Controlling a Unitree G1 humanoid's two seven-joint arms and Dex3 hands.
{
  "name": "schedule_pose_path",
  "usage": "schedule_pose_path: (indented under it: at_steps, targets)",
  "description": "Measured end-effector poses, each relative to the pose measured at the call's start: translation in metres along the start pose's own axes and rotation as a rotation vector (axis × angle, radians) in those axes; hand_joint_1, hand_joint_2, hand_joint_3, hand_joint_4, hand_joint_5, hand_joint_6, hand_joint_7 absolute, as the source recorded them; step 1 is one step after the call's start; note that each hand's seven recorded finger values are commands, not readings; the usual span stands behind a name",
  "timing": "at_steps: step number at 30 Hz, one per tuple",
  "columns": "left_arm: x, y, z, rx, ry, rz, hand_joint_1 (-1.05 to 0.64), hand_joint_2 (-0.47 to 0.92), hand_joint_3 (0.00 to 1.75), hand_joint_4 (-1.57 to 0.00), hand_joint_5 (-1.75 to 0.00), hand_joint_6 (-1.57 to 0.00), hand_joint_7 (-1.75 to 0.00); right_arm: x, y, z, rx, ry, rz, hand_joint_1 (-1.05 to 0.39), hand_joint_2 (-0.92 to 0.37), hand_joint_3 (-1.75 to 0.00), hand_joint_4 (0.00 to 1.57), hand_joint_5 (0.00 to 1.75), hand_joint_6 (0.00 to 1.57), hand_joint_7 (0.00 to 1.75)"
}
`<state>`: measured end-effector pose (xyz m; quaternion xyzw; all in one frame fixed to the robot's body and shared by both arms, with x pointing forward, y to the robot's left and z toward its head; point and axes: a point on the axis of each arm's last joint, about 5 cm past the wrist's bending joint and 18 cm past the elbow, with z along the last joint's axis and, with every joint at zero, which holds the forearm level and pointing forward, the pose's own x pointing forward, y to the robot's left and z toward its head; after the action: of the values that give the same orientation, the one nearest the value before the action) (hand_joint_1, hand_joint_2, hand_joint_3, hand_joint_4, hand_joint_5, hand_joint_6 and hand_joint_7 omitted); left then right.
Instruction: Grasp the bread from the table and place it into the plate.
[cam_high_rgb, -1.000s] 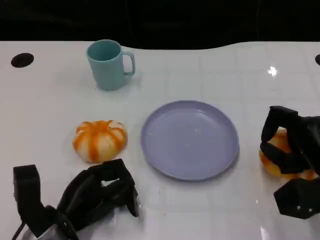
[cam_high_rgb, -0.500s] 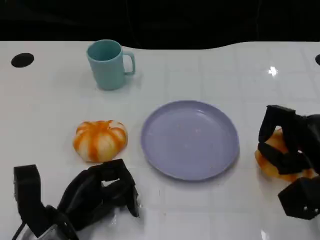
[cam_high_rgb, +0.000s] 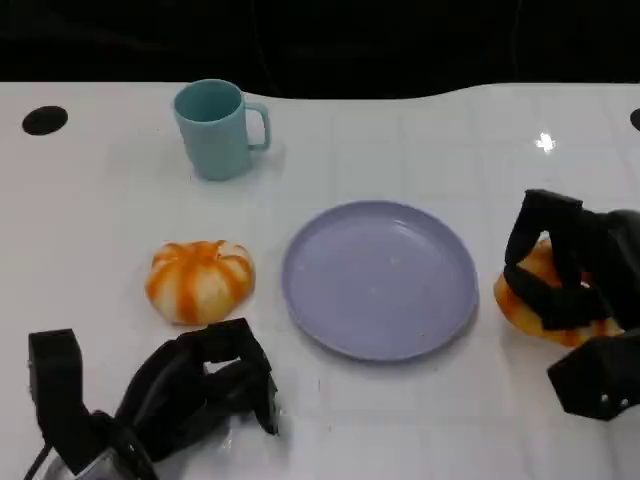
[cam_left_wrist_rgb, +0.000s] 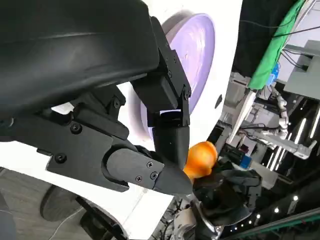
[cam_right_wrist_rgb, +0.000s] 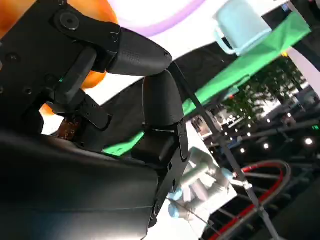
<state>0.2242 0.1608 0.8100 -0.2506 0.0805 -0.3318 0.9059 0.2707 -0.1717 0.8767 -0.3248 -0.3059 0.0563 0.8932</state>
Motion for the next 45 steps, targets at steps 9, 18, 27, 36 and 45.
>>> schedule_pose_path:
  at_steps: [9,18,27,36,45]
  targets:
    - [0.000,0.000,0.000,0.002,0.000,-0.001,-0.70,0.88,0.00,-0.96,-1.43,-0.95,-1.04,0.011,0.0072,0.008,0.022,-0.049,-0.064,-0.24,-0.23,-1.66,1.56,1.75,1.15,1.75]
    - [0.000,0.000,0.000,0.000,0.001,-0.001,-0.70,0.87,0.00,-0.97,-1.43,-0.97,-1.01,0.028,0.0157,0.018,0.065,-0.095,-0.107,-0.36,-0.23,-1.66,1.44,1.75,1.04,1.75]
    - [0.000,0.000,0.000,0.000,0.002,0.000,-0.68,0.87,0.00,-0.97,-1.42,-0.98,-0.98,0.045,0.0293,0.030,0.111,-0.112,-0.062,-0.62,-0.36,-1.58,1.34,1.75,1.01,1.75]
    - [0.001,0.000,0.000,0.001,0.003,-0.001,-0.68,0.88,0.00,-0.97,-1.42,-0.98,-0.96,0.045,0.0438,0.036,0.143,-0.091,0.111,-0.74,-0.48,-1.40,1.30,1.75,1.01,1.75]
    - [0.001,0.000,0.000,0.001,0.005,-0.004,-0.69,0.87,0.00,-0.99,-1.38,-1.00,-0.95,0.052,0.0561,0.044,0.140,-0.065,0.175,-0.76,-0.48,-1.36,1.30,1.75,1.02,1.75]
